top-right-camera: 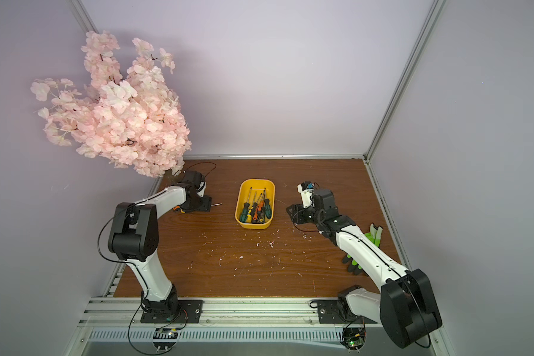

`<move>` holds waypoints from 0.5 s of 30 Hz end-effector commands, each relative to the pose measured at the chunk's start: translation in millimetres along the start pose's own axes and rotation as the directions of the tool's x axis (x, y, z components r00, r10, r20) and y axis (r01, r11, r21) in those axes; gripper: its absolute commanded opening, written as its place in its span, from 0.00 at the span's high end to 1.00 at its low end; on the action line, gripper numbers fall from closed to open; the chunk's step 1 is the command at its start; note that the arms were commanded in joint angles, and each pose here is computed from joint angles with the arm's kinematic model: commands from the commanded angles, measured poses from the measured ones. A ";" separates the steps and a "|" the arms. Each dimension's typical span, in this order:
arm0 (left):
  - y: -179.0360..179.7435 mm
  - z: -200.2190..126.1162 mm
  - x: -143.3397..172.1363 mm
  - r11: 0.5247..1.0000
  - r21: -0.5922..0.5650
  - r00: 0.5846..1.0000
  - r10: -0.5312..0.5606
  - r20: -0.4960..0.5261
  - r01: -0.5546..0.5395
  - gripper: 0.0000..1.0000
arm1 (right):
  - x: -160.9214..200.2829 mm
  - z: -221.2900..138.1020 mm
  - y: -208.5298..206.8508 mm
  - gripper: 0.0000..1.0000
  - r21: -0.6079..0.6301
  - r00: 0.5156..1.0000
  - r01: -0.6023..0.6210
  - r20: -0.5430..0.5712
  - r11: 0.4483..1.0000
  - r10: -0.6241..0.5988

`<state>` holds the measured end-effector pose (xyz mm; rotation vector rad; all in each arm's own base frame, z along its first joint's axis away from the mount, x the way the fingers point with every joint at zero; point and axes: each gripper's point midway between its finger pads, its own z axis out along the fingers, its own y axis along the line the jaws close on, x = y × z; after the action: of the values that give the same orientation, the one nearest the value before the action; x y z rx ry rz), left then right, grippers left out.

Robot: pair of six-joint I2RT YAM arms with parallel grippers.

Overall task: Put the screwdriver on the desktop into the storage box
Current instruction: Pick up the screwdriver from the center of the board.

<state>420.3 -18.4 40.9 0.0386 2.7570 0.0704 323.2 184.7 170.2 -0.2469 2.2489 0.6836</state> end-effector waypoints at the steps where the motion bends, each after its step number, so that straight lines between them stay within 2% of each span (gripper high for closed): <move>1: 3.0 2.9 7.4 1.000 0.018 0.999 -0.008 -0.039 0.009 0.33 | -10.8 -5.0 6.2 0.42 -0.028 0.999 0.004 0.038 1.000 -0.003; 5: 6.4 2.4 7.9 1.000 -0.002 0.999 -0.011 -0.034 0.011 0.31 | -10.3 -3.4 6.1 0.42 -0.034 0.999 0.004 0.037 0.999 -0.003; 10: 9.2 -14.1 -11.5 1.000 -0.008 0.998 -0.018 0.061 0.018 0.30 | -11.7 -2.3 7.3 0.42 -0.042 0.999 0.004 0.036 0.999 -0.002; 15: 10.9 -8.5 -17.8 1.000 -0.023 0.999 -0.004 0.054 0.005 0.29 | -11.5 -1.6 7.8 0.43 -0.048 0.999 0.000 0.034 0.999 0.001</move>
<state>426.0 -17.9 48.1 0.0340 2.7228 0.0650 323.5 186.2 171.9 -0.2525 2.2422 0.7063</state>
